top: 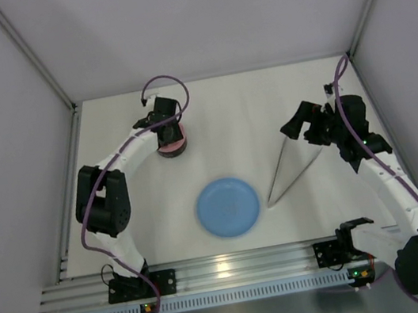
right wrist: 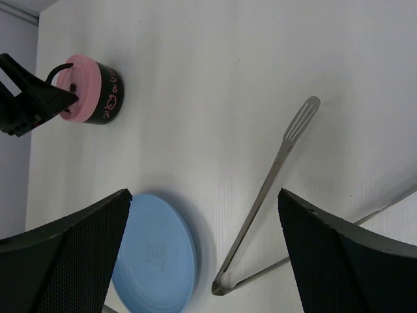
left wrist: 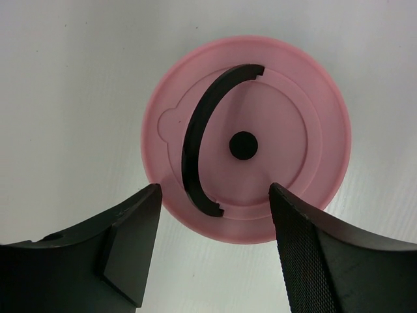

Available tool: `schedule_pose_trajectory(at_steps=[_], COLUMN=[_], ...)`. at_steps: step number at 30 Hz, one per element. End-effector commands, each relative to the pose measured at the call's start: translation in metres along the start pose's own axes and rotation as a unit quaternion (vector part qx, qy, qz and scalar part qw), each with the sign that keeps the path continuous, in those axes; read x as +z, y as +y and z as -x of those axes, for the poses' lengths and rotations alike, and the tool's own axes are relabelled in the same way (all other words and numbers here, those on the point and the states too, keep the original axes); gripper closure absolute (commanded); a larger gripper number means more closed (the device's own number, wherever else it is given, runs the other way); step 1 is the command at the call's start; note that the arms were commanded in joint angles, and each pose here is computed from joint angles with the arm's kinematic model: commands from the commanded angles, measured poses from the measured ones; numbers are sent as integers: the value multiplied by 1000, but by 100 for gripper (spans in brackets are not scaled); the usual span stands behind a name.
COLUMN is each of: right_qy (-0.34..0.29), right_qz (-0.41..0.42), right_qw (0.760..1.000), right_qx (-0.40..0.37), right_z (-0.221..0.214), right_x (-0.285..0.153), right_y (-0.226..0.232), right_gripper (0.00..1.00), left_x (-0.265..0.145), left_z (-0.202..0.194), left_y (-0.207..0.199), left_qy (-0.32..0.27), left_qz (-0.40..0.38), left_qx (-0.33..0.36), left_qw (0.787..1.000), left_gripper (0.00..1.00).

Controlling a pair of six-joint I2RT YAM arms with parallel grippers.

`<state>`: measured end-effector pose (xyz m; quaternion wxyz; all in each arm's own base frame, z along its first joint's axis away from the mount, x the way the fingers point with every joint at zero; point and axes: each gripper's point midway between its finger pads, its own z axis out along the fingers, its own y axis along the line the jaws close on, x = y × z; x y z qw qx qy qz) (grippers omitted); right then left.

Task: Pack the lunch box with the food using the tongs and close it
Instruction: Close the box lid on the packing box, then reset both arms

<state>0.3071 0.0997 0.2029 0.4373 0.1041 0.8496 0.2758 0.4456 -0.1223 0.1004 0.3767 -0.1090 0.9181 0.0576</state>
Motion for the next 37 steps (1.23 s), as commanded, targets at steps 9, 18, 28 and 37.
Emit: schedule_pose_trajectory(at_steps=[9,18,28,37], right_qy=[-29,-68,-143,-176], right_qz=[23,40,74,79], right_qw=[999,996,985,975], right_qx=[-23,-35,-63,-108], right_z=[26,68,178,219], right_x=[8,4,-3,-20], right_y=[18,42,105,129], right_gripper=[6,0,1,0], left_x=[-61,-159,-263,-271], left_z=[26,105,213,222], left_y=[6,-14,-15,-18], left_qy=[-19,-106,-191,-206], left_qz=[-38,-152,-221,-239], left_qx=[-3,-25,-8,-8], left_qw=[999,982,956,949], left_gripper=[26,23,1,1])
